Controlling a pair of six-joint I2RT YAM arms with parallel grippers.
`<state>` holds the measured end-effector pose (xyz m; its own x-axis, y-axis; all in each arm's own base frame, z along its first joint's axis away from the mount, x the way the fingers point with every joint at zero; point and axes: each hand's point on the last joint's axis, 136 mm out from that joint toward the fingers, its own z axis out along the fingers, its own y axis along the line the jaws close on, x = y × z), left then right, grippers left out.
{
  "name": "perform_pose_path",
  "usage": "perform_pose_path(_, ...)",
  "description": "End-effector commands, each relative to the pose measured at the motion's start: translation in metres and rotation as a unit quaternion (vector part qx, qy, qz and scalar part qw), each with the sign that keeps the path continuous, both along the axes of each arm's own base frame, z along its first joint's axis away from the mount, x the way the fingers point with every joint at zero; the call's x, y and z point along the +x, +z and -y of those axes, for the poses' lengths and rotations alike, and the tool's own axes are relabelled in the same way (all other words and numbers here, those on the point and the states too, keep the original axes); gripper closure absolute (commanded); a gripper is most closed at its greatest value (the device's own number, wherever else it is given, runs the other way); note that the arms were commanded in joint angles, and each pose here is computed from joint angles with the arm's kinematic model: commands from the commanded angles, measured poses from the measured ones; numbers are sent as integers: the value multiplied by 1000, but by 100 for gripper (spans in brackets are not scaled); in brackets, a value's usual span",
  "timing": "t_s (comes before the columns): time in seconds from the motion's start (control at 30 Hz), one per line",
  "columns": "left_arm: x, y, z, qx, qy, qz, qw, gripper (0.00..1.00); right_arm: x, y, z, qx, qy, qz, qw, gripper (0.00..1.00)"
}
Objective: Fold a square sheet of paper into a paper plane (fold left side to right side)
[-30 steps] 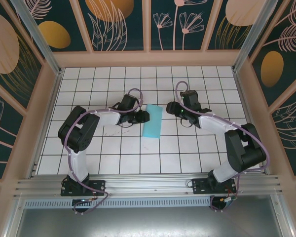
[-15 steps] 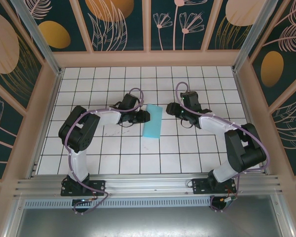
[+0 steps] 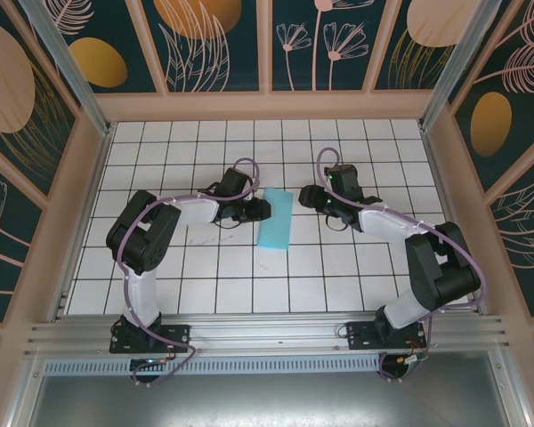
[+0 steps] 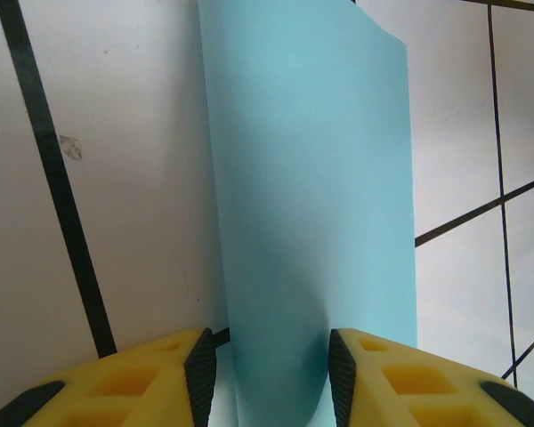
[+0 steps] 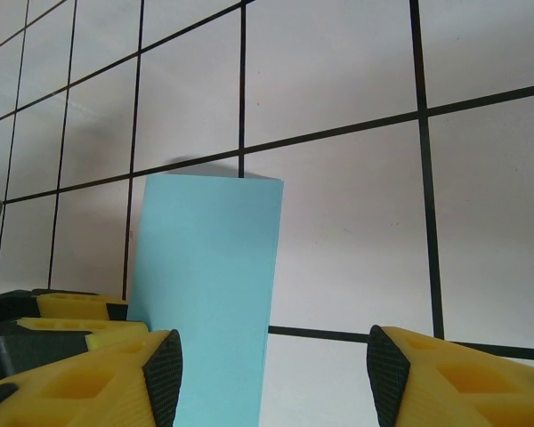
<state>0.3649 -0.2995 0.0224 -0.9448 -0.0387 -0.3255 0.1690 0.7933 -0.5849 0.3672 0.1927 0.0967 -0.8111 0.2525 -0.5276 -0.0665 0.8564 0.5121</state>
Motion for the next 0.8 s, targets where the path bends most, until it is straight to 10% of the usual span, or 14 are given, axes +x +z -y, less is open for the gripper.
perform_pose_path(0.0,-7,-32,-11,47,1,-19,999,57,1,12,-3,15,6,19,1000,41)
perform_pose_path(0.77,-8,-35,-14,59,-1,-18,998,59,-3,7,-20,36,37,5,999,44)
